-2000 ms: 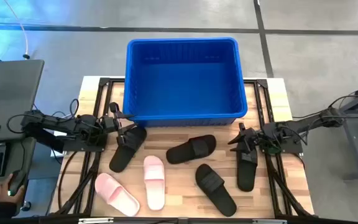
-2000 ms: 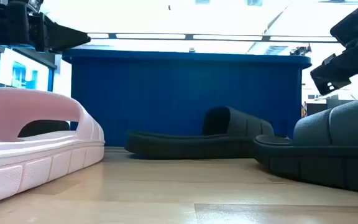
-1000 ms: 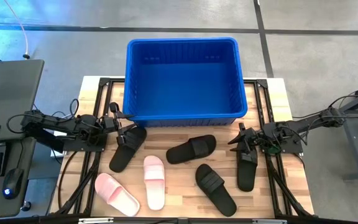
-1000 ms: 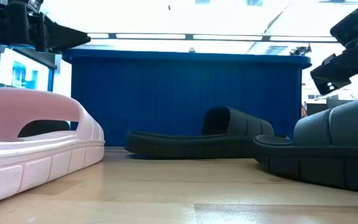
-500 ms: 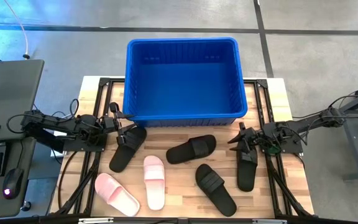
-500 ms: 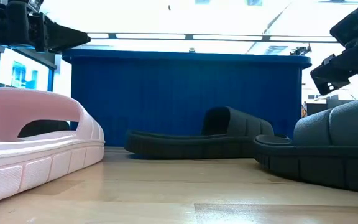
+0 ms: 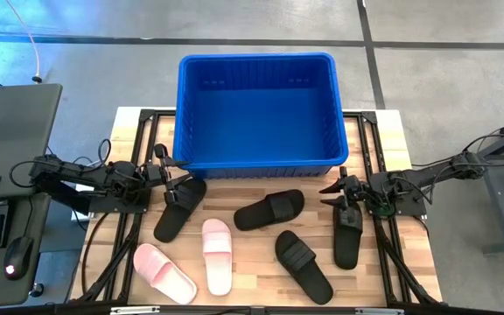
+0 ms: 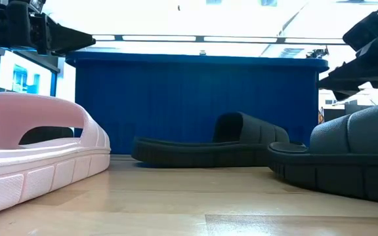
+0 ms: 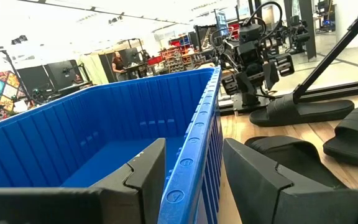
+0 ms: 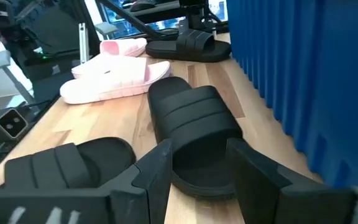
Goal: Pick and place slides into bin
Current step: Adjust the black slide
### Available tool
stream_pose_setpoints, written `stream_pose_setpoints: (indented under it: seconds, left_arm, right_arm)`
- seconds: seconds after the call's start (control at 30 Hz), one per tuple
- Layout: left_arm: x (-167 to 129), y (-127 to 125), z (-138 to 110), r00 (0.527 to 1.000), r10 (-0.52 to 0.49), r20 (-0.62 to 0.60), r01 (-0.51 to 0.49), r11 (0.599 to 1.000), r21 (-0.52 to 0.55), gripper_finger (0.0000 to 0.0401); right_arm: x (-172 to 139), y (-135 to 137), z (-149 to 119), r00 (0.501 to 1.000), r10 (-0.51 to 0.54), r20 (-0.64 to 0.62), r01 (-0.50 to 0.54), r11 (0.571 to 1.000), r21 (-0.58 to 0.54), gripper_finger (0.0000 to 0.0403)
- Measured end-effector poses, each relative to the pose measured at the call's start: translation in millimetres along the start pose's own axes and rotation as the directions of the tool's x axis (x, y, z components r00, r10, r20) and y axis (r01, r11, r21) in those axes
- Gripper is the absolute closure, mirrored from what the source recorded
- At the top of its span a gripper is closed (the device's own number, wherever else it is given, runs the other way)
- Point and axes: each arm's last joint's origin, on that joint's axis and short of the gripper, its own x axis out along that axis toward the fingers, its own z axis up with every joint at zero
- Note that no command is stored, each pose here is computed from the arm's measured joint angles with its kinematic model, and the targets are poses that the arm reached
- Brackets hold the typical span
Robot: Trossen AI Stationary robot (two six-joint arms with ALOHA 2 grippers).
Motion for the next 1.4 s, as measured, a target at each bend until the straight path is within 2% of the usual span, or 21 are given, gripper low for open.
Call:
stream_pose_setpoints:
  seconds: [0.13,0.3,0.43,0.53,0.6,0.77,0.93,1.03,1.1,1.2,1.27,1.4]
  left_arm:
    - [0.0,0.1,0.1,1.000,0.000,0.000,0.000,1.000,0.000,0.0251]
    - [0.0,0.0,0.0,1.000,0.000,0.000,0.000,1.000,0.000,0.0251]
    - [0.0,0.0,0.0,1.000,0.000,0.000,0.000,1.000,0.000,0.0251]
    - [0.0,0.0,0.0,1.000,0.000,0.000,0.000,1.000,0.000,0.0251]
    - [0.0,0.0,0.0,1.000,0.000,0.000,0.000,1.000,0.000,0.0251]
    - [0.0,0.0,0.0,1.000,0.000,0.000,0.000,1.000,0.000,0.0251]
    - [0.0,0.1,0.2,1.000,0.001,0.002,-0.001,1.000,0.000,0.0251]
    - [0.1,0.5,1.4,1.000,0.008,0.018,-0.008,1.000,-0.012,0.0251]
    - [0.0,0.7,2.2,1.000,0.011,0.025,-0.010,1.000,-0.018,0.0251]
    - [-0.1,1.6,6.3,0.998,0.009,0.068,-0.001,0.993,-0.117,0.0251]
    - [-0.5,2.0,11.8,0.994,-0.026,0.109,0.043,0.986,-0.158,0.0251]
    - [-2.1,6.2,39.0,0.973,-0.153,0.176,0.182,0.969,-0.165,0.0251]
  right_arm:
    - [0.0,-0.2,-0.9,1.000,-0.003,-0.009,0.003,1.000,0.010,0.0258]
    - [0.0,-0.2,-1.1,1.000,0.000,-0.013,0.002,0.990,0.143,0.0258]
    - [0.0,-0.3,-1.0,1.000,-0.005,-0.011,0.007,0.979,0.203,0.0258]
    - [0.0,-0.5,-0.1,1.000,-0.016,0.001,0.016,0.956,0.294,0.0258]
    - [0.0,-0.4,1.8,1.000,-0.022,0.022,0.013,0.933,0.360,0.0258]
    - [-1.4,-2.0,14.4,0.976,-0.137,0.169,0.051,0.897,0.438,0.0258]
    - [-7.5,1.6,36.6,0.915,-0.105,0.388,-0.067,0.912,0.405,0.0258]
    - [-15.8,5.5,53.3,0.841,-0.028,0.540,-0.177,0.929,0.324,0.0258]
    - [-20.6,8.1,63.9,0.808,0.015,0.589,-0.213,0.940,0.268,0.0258]
    - [-24.7,12.2,82.6,0.802,0.041,0.595,-0.210,0.953,0.218,0.0258]
    - [-26.2,15.6,98.8,0.814,0.042,0.579,-0.199,0.957,0.210,0.0258]
    - [-20.9,24.9,133.9,0.880,0.045,0.473,-0.162,0.964,0.210,0.0258]
